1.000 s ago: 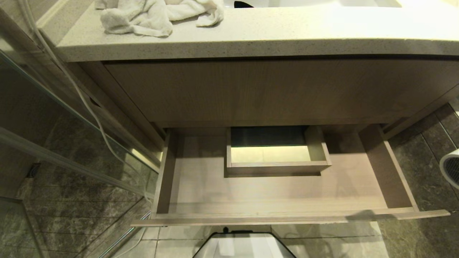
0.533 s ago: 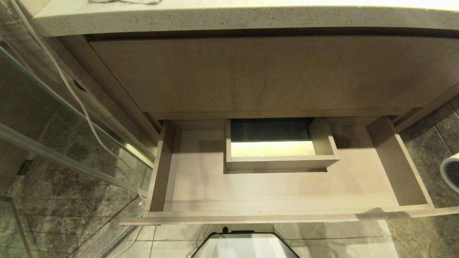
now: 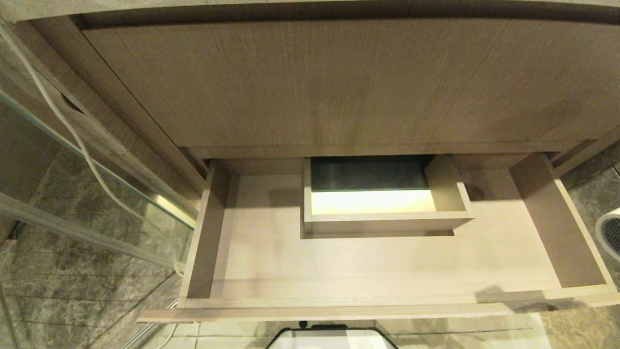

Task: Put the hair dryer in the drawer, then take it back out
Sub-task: Put it into the drawer

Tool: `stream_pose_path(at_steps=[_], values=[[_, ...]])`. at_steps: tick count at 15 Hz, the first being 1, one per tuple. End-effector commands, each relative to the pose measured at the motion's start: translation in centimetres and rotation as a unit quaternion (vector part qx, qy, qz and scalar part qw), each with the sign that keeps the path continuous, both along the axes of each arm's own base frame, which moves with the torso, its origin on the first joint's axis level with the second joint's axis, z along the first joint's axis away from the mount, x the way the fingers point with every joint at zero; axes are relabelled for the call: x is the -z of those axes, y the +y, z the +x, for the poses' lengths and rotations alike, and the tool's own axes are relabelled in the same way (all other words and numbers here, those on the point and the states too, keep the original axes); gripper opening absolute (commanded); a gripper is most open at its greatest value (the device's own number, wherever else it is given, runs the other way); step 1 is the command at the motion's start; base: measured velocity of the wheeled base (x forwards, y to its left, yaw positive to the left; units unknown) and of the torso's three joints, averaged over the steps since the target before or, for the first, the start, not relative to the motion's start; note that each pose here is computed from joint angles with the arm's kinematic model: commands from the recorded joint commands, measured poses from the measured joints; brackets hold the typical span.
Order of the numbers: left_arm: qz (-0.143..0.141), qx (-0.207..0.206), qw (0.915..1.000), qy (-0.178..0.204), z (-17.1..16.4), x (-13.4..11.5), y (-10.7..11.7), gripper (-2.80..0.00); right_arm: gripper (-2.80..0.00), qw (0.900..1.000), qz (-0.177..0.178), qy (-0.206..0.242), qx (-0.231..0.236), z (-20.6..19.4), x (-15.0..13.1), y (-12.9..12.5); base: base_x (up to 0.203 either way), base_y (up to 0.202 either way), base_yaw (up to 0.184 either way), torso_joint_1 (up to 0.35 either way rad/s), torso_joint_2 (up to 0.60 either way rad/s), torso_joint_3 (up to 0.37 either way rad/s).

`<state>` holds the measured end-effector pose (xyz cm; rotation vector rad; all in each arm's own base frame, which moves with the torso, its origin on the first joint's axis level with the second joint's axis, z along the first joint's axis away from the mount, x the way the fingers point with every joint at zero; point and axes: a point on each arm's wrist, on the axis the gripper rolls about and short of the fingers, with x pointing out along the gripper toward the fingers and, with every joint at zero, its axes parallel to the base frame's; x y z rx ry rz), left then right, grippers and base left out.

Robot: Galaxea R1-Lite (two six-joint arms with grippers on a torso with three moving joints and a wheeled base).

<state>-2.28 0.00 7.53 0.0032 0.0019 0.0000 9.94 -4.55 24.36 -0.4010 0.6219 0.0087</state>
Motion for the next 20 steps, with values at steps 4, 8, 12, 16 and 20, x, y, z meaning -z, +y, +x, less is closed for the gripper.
stream_pose_path(at_steps=[4, 8, 12, 16, 20], values=[[0.0, 0.0, 1.0, 0.0, 0.0, 0.0, 0.0, -2.8, -2.8, 1.0, -0.002, 0.0, -0.003, 0.1, 0.1, 0.0, 0.0, 0.0, 0.0, 0.01, 0.31, 0.328], [0.0, 0.0, 1.0, 0.0, 0.0, 0.0, 0.0, -2.8, -2.8, 1.0, 0.001, 0.006, -0.003, 0.3, 0.3, -0.1, 0.0, 0.0, 0.0, 0.086, 0.12, 0.188], [0.0, 0.0, 1.0, 0.001, 0.0, 0.0, 0.0, -2.8, -2.8, 0.999, 0.021, 0.024, 0.0, 1.8, 0.7, -0.8, 0.0, 0.0, 0.0, 0.051, 0.04, 0.044], [0.0, 0.0, 1.0, 0.001, 0.0, 0.0, 0.0, -2.8, -2.8, 0.996, 0.073, 0.056, 0.008, 5.4, 1.4, -1.9, 0.0, 0.0, 0.0, 0.011, 0.0, 0.039], [0.0, 0.0, 1.0, 0.0, 0.0, 0.0, 0.0, -2.8, -2.8, 0.993, 0.102, 0.05, 0.023, 9.4, 2.0, -3.4, 0.0, 0.0, 0.0, 0.0, 0.0, 0.0]])
